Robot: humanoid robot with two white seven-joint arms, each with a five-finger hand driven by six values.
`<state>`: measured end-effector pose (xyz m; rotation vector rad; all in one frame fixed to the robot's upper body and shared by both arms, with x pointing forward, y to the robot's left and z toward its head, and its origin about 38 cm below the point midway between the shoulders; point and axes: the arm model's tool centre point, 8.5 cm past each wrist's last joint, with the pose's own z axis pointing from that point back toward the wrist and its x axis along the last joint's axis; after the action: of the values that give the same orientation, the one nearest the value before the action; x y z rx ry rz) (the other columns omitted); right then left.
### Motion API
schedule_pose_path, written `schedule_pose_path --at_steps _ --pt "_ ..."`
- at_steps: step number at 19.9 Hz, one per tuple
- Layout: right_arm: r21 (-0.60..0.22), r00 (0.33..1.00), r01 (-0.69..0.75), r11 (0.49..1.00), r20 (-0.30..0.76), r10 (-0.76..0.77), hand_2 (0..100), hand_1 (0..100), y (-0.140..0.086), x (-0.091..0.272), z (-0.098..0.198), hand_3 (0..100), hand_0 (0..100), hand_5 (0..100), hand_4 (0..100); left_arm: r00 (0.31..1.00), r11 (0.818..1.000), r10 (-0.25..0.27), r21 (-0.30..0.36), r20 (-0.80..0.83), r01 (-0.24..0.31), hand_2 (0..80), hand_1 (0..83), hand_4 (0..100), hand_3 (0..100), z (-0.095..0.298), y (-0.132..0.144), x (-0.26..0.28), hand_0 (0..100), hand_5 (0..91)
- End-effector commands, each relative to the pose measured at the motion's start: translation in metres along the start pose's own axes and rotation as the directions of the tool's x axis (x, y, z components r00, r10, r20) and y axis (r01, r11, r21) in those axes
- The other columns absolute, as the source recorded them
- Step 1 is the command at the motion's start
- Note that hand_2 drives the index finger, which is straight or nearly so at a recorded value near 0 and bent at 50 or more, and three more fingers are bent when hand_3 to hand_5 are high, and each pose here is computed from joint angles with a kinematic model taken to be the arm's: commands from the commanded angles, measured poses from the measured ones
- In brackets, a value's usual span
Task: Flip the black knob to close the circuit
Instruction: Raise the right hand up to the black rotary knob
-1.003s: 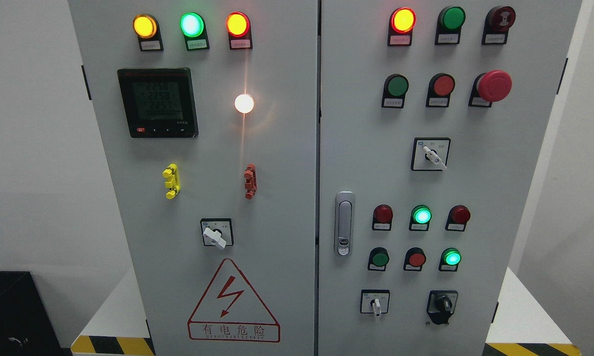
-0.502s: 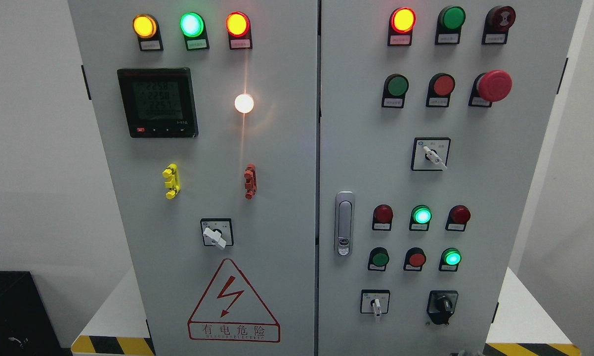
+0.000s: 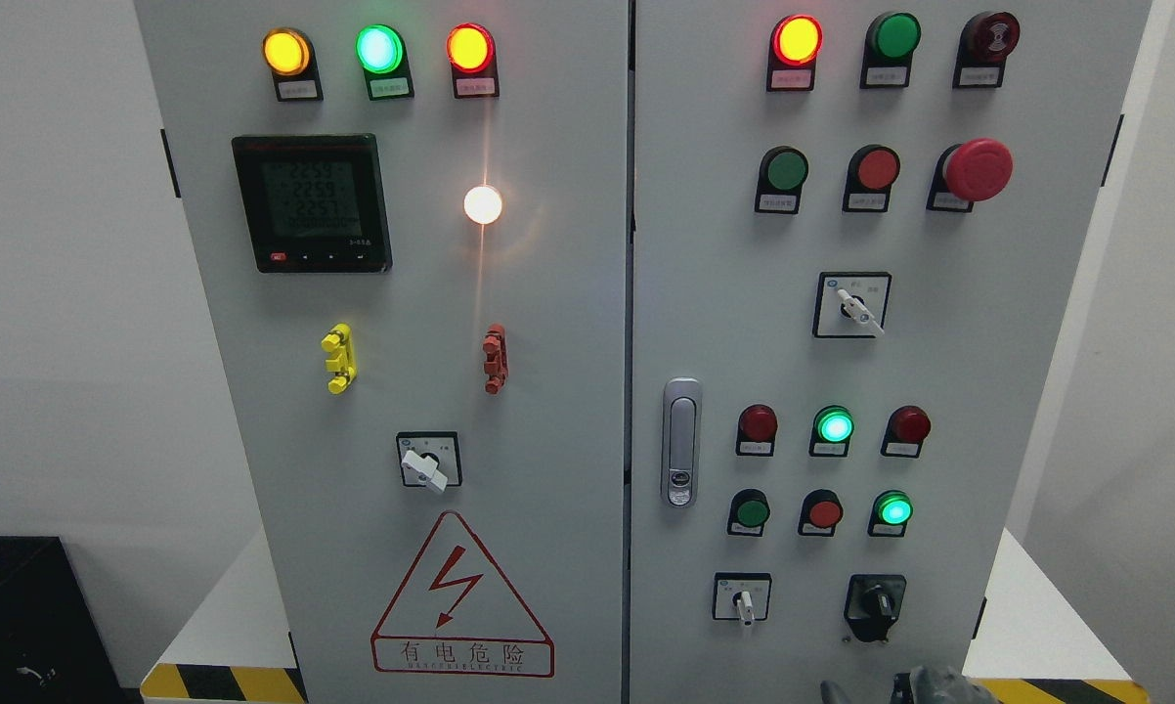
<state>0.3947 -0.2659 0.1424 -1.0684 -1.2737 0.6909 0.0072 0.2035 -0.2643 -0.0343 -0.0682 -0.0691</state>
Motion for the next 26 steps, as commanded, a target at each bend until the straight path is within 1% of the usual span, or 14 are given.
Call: schedule_pose_path --at_steps 1,3,16,21,26 --pt "-0.032 1.000 -0.021 0.999 -0.019 0.020 87 4 -0.015 -0.007 -0.011 100 0 92 87 1.000 1.000 0.002 -0.003 0.002 -0.002 0.0 55.6 0 0 0.000 -0.002 -0.006 12 0.0" --pt "-0.021 1.000 -0.025 0.999 -0.020 0.024 87 4 -0.016 -0.006 -0.012 100 0 92 87 1.000 1.000 0.002 -0.003 0.002 -0.002 0.0 55.6 0 0 0.000 -0.002 -0.006 12 0.0" --pt "-0.048 0.999 -0.042 0.998 -0.014 0.041 87 4 -0.028 -0.001 -0.023 100 0 91 87 1.000 1.000 0.002 -0.002 0.002 -0.002 0.0 55.6 0 0 0.000 -0.001 -0.006 12 0.0" --pt "-0.030 0.999 -0.040 0.999 -0.025 0.040 87 4 -0.029 0.000 -0.028 100 0 91 87 1.000 1.000 0.002 -0.002 0.002 -0.002 0.0 55.6 0 0 0.000 -0.001 -0.006 12 0.0" --pt "-0.039 0.997 -0.059 0.997 -0.050 0.057 87 4 -0.032 -0.008 -0.033 100 0 91 87 1.000 1.000 0.002 -0.002 0.002 -0.002 0.0 55.6 0 0 0.000 -0.001 -0.006 12 0.0"
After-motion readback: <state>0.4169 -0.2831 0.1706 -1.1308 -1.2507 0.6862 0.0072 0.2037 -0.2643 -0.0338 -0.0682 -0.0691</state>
